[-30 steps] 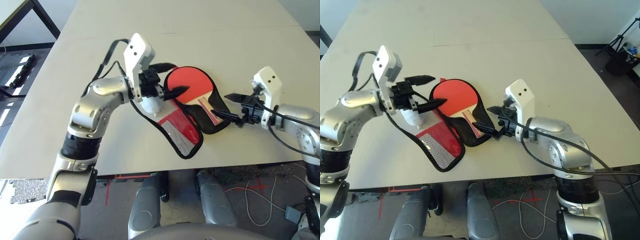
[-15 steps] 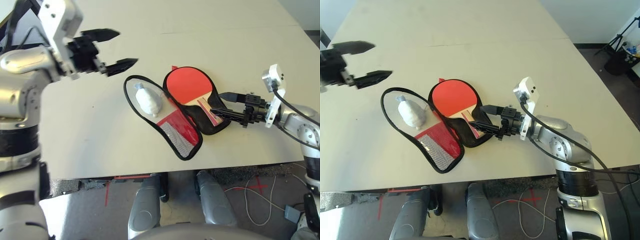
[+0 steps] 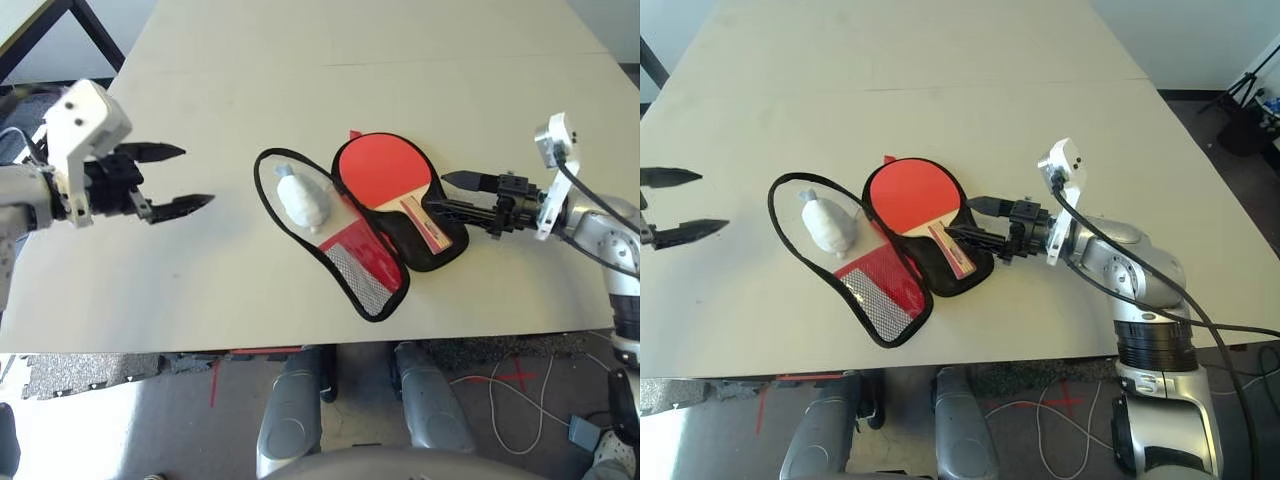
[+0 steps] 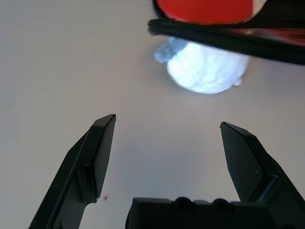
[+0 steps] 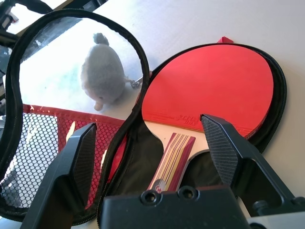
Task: Store the ping-pong paddle in its case and zip it.
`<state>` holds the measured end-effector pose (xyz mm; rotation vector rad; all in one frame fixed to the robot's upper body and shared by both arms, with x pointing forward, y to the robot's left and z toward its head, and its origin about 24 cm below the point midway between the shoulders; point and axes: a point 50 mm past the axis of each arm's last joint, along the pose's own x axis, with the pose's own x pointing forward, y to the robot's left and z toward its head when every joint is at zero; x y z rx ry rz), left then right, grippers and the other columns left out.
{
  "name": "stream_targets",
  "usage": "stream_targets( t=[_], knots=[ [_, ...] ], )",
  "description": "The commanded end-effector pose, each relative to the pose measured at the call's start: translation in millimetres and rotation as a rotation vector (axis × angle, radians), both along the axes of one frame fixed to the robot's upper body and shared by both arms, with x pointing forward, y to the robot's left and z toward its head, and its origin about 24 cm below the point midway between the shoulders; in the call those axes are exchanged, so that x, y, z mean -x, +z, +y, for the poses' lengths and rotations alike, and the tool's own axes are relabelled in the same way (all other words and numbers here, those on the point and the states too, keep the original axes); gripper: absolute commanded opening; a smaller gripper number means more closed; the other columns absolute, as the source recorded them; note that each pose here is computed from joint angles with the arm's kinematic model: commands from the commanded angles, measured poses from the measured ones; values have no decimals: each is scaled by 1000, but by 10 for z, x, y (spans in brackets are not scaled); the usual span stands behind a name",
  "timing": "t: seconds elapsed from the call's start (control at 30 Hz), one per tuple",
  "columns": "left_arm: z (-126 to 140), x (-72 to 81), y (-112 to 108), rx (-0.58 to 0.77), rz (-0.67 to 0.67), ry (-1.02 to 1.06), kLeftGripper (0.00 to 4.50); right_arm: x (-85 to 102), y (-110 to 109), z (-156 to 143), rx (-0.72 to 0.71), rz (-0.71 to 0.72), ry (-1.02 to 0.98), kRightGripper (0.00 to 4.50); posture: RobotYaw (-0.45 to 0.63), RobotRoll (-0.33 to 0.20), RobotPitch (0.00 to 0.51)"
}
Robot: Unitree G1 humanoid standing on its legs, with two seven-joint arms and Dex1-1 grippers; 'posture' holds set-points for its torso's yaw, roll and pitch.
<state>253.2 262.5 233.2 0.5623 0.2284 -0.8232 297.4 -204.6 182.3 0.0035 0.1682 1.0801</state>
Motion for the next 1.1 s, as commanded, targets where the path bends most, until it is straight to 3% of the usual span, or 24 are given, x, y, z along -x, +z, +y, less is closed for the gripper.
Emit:
stream_targets(
  t=[0.03,0.27,0.53,0.67,0.83,1.1],
  knots=[
    [-275,-9,-81,44,53,-87,4500,0,-7,-48,12,4,-2,4477,40,0,256],
    [-797,-141,-27,140,61,-256,4500,71,-42,-267,102,32,-14,4477,17,0,253],
    [-1422,-375,246,291,-105,-416,4500,161,-22,-630,210,53,-77,4477,-6,0,253],
    [-1772,-472,278,357,-166,-467,4500,146,6,-754,229,52,-120,4477,-13,0,253],
    [-1921,-597,166,404,-204,-431,4500,140,36,-842,236,68,-143,4477,-28,0,252],
    [-1730,-572,99,363,-190,-409,4500,192,54,-958,234,107,-147,4477,-26,0,248]
  ],
)
